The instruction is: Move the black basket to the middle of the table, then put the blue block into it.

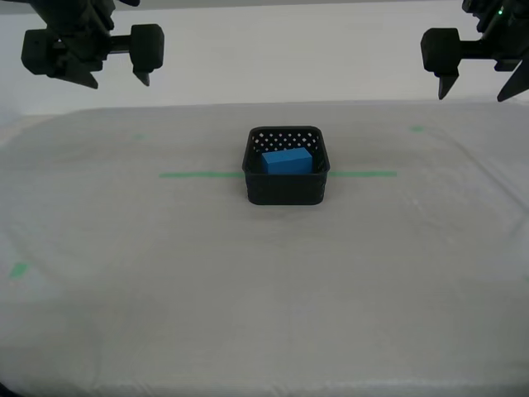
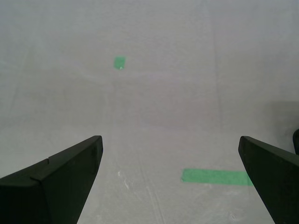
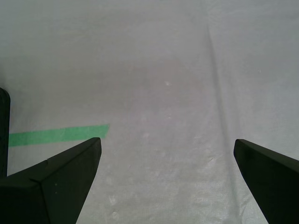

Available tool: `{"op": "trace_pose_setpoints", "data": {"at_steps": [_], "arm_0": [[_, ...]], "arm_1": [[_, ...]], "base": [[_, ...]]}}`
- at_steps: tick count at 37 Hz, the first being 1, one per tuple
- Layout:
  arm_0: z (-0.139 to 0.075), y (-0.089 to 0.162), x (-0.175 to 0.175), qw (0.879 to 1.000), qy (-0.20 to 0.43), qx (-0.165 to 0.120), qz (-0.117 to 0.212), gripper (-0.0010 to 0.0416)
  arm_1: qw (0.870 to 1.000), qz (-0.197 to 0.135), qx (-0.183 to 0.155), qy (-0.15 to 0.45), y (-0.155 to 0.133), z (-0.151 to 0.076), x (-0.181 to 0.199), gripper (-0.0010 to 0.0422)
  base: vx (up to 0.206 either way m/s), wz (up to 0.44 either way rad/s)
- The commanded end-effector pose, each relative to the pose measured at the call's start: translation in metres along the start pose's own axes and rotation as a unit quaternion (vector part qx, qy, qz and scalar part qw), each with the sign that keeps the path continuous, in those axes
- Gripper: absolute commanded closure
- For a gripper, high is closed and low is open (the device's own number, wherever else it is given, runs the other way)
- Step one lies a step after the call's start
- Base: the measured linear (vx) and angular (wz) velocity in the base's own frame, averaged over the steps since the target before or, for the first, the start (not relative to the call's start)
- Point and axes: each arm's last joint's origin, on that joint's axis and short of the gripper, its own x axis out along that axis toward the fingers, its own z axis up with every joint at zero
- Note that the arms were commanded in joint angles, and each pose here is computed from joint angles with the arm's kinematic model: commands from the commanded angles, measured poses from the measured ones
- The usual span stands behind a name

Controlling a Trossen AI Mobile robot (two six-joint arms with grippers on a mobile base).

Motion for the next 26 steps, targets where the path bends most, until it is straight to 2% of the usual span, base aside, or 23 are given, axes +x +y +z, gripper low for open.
{"op": "trace_pose_setpoints", "data": {"at_steps": [1,26], "arm_0": [[0.0001,0.0004,-0.0001,1.000,-0.001,-0.001,0.001,0.0007],[0.0001,0.0004,-0.0001,1.000,0.000,-0.001,0.001,0.0007]], "arm_1": [[1.000,-0.001,0.010,-0.012,0.0020,-0.0031,0.0017,0.0012],[1.000,0.000,0.012,-0.013,0.0035,-0.0051,0.0030,0.0012]], "base": [[0.000,0.000],[0.000,0.000]]}}
